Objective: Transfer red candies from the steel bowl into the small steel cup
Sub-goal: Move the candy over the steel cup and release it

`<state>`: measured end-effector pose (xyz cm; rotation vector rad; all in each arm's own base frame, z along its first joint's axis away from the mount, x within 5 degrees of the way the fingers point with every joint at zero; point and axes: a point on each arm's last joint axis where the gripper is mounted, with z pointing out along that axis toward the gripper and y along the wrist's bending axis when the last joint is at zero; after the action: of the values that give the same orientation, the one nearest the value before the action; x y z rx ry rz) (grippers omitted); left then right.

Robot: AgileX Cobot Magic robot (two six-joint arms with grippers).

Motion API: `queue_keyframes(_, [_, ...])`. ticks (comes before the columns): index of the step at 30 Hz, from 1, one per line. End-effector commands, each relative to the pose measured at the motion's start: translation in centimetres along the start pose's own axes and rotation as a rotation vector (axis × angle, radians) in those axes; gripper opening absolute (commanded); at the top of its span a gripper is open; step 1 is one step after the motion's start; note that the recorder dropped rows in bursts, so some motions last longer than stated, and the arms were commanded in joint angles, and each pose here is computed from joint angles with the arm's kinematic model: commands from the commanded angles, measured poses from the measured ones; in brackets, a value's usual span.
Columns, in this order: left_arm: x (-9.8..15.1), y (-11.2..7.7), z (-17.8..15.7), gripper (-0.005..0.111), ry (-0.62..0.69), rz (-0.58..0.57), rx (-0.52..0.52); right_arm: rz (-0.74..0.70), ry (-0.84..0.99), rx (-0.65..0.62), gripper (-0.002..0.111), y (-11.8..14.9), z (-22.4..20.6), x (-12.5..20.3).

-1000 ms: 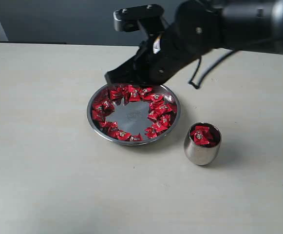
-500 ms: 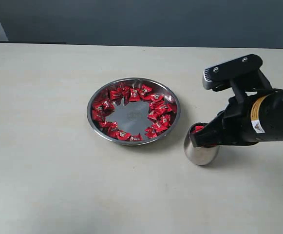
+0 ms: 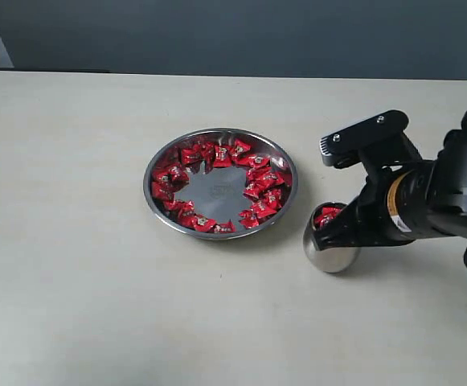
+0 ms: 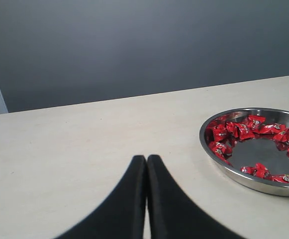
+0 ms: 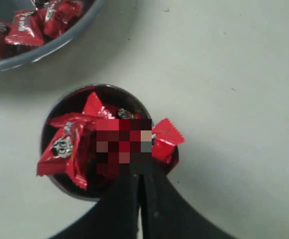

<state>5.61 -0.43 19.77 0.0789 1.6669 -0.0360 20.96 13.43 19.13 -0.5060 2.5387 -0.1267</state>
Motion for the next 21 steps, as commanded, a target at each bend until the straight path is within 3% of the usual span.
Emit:
queue_keyframes(1, [0.1, 0.0, 0.0, 0.002, -0.005, -0.002, -0.001, -0.004, -0.038, -0.017, -0.001, 0.1, 0.2, -0.3])
queue_keyframes(4, [0.1, 0.0, 0.0, 0.002, -0.005, -0.002, -0.001, -0.004, -0.065, -0.046, 0.001, 0.4, 0.1, -0.6])
queue_keyframes(10, [0.1, 0.0, 0.0, 0.002, -0.005, -0.002, -0.001, -0.004, -0.058, -0.037, 0.020, 0.3, 0.1, -0.6])
queue_keyframes(21, [0.1, 0.0, 0.0, 0.002, -0.003, -0.002, -0.001, 0.010, -0.115, -0.055, 0.021, 0.3, -0.9, -1.7])
